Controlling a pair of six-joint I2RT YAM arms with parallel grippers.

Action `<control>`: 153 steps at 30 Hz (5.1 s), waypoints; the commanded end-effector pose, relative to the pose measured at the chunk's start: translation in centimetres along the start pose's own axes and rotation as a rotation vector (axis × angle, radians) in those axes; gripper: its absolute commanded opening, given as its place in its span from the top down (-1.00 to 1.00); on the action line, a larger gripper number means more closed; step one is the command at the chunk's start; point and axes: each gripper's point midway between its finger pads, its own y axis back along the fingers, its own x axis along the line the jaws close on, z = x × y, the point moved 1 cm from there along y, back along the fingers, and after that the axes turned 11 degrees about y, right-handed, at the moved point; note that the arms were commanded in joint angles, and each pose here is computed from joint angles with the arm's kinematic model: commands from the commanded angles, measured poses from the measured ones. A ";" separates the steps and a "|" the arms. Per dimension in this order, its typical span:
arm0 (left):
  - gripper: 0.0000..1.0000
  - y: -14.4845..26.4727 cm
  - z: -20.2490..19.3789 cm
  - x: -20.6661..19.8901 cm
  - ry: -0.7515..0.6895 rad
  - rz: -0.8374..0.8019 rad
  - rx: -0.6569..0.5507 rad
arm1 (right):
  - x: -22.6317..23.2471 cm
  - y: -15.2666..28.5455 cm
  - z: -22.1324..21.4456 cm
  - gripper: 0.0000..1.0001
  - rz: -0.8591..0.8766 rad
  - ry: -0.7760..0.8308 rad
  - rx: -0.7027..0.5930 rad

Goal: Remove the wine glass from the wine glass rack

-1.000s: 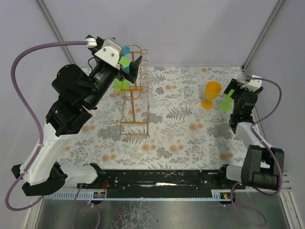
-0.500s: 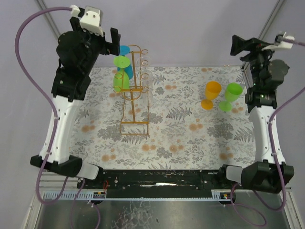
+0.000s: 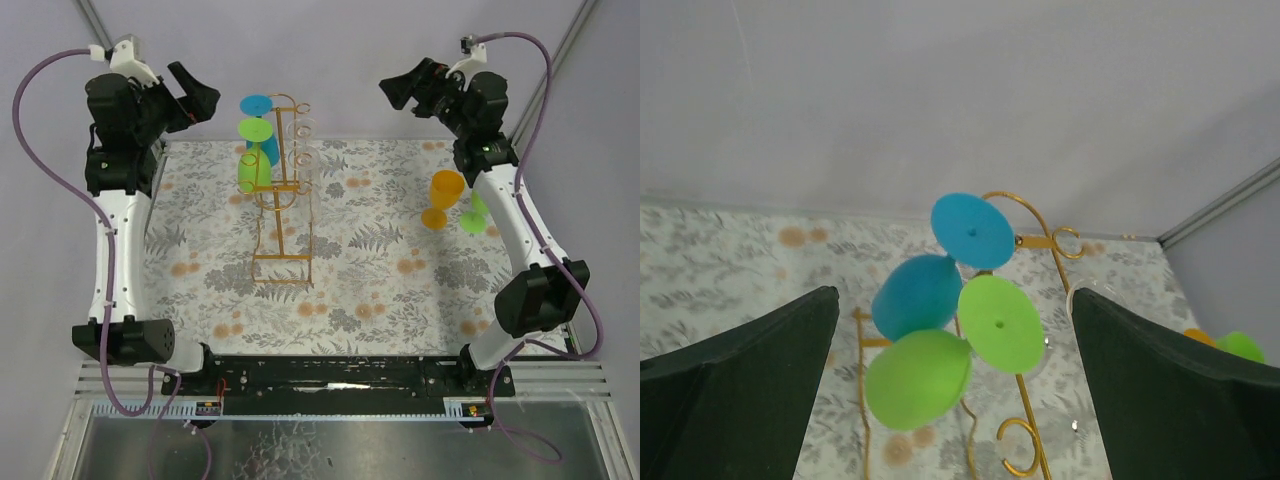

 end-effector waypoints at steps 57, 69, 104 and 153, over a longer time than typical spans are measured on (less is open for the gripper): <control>-0.05 -4.5 -10.2 0.6 0.835 -0.193 0.251 | 2.8 3.7 -4.0 -0.98 0.030 0.090 0.071; 0.39 -4.5 -10.2 0.7 0.842 -0.188 0.249 | 2.7 3.9 -4.4 -0.98 0.027 0.092 0.074; 1.00 -2.7 -8.5 -0.1 0.887 -0.204 0.234 | 2.6 4.6 -4.5 -0.98 0.013 0.109 0.080; 1.00 -3.1 -7.4 3.0 0.911 -0.126 0.173 | 2.9 5.8 -4.2 -0.98 0.011 0.131 0.082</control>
